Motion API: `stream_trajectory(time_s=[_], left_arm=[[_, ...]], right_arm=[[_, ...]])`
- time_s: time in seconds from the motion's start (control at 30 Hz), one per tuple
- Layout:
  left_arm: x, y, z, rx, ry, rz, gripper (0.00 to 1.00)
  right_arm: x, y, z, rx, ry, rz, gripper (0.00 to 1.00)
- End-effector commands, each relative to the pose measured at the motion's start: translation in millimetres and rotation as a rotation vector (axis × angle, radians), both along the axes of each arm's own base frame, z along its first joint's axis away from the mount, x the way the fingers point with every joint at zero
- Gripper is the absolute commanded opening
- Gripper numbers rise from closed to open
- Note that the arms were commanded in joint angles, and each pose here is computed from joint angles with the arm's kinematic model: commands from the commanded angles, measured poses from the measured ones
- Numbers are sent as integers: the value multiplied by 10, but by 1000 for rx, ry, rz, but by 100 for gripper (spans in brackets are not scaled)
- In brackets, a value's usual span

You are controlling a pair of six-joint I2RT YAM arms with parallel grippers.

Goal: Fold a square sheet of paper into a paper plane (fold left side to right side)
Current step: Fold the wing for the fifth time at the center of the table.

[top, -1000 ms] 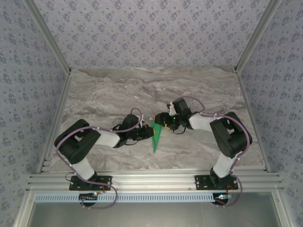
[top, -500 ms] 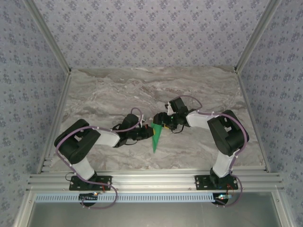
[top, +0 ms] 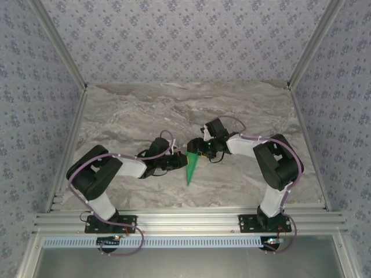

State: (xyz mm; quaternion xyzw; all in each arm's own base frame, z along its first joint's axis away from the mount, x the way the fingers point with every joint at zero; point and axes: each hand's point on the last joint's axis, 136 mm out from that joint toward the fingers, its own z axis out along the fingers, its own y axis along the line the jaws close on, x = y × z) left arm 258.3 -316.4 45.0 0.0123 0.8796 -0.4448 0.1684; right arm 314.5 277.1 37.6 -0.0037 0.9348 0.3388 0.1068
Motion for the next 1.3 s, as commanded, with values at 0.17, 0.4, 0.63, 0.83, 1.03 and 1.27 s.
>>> stream_trajectory(time_s=[0.17, 0.4, 0.63, 0.83, 1.03, 1.27], left_arm=[[33, -24, -56, 9, -8, -20, 5], [50, -4, -96, 26, -7, -12, 5], [56, -9, -194, 41, 9, -14, 4], [49, 20, -271, 56, 23, -5, 4], [29, 25, -317, 54, 34, -6, 4], [22, 20, -335, 52, 39, -9, 4]], right_arm=[[-195, -143, -308, -106, 90, 5, 72], [-196, -148, -307, -113, 90, 8, 72], [-207, -145, -298, -112, 88, 14, 72], [-165, -137, -198, -94, 59, 14, 72], [-62, -133, 78, -41, -26, 28, 72], [-57, -324, 269, -97, -76, 11, 64]])
